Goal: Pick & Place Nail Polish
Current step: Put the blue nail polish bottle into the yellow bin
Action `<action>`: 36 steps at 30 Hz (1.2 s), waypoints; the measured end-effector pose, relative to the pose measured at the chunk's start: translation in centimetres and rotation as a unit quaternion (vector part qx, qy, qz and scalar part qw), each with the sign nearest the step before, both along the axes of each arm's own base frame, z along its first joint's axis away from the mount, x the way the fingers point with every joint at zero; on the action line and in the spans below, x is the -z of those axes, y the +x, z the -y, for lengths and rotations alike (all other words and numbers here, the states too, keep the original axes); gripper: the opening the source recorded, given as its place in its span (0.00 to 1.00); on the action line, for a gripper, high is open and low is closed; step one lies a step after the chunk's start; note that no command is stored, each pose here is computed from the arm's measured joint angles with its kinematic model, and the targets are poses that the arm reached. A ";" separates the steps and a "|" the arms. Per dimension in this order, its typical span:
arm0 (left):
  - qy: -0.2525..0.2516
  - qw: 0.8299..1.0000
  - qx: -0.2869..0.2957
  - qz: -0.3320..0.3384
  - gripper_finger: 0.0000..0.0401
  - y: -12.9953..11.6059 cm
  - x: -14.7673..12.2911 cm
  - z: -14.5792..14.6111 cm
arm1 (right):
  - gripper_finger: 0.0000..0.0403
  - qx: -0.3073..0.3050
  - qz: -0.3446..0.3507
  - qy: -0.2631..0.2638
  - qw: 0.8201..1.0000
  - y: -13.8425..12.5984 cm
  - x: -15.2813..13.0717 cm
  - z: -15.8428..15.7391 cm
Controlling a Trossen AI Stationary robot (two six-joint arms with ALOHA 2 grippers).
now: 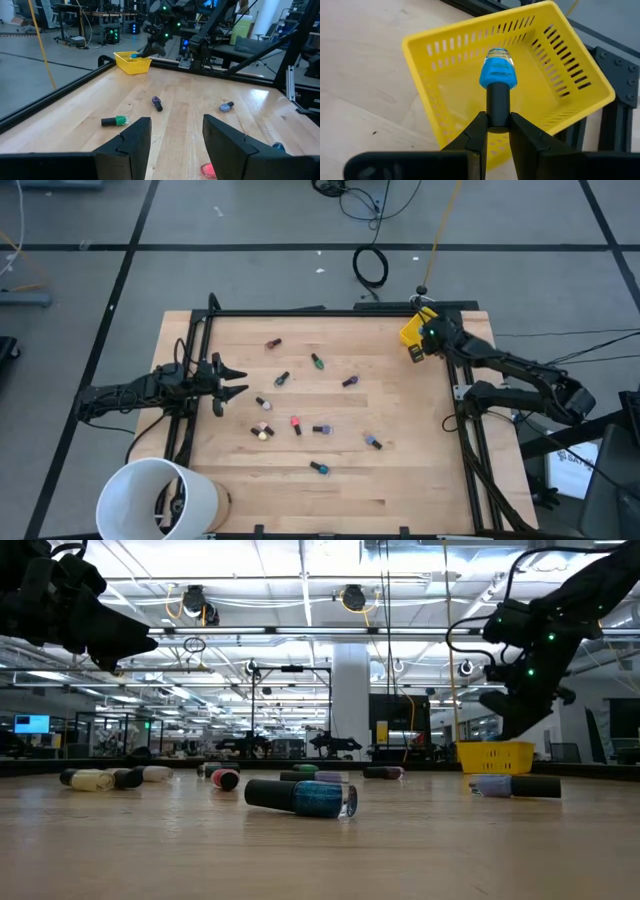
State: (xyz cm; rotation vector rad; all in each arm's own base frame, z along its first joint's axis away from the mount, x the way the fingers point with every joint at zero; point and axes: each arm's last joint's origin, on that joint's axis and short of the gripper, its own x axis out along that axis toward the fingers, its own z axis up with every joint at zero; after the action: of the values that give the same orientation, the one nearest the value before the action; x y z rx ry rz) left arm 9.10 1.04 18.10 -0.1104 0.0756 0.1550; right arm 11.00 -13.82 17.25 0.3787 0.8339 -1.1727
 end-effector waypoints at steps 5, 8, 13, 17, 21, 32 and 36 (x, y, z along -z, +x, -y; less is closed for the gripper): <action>0.000 1.000 0.000 0.000 0.44 0.0 0.0 0.0 | 0.12 0.002 0.001 0.000 1.000 0.0 0.2 0.0; 0.000 1.000 0.000 0.000 0.44 0.0 0.0 0.0 | 0.12 0.001 0.001 0.000 1.000 0.0 0.2 0.0; 0.000 1.000 0.000 0.000 0.44 0.0 0.0 0.0 | 0.12 0.001 0.001 0.000 1.000 0.0 0.2 0.0; 0.000 1.000 0.000 0.000 0.44 0.0 0.0 0.0 | 0.12 0.001 0.000 0.000 1.000 -0.1 0.2 0.0; 0.000 1.000 0.000 0.000 0.44 0.0 0.0 0.0 | 0.12 0.001 0.000 -0.001 1.000 -0.1 0.2 0.0; 0.000 1.000 0.000 0.000 0.44 0.0 0.0 0.0 | 0.15 0.000 -0.002 -0.001 1.000 -0.1 0.2 0.0; 0.000 1.000 0.000 0.000 0.44 0.0 0.0 0.0 | 0.17 0.001 -0.003 -0.002 1.000 -0.1 0.2 0.0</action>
State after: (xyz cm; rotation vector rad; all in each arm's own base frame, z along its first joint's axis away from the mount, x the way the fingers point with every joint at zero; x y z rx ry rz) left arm 9.10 1.04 18.11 -0.1102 0.0749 0.1548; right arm 10.94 -13.79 17.06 0.3730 0.8355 -1.1770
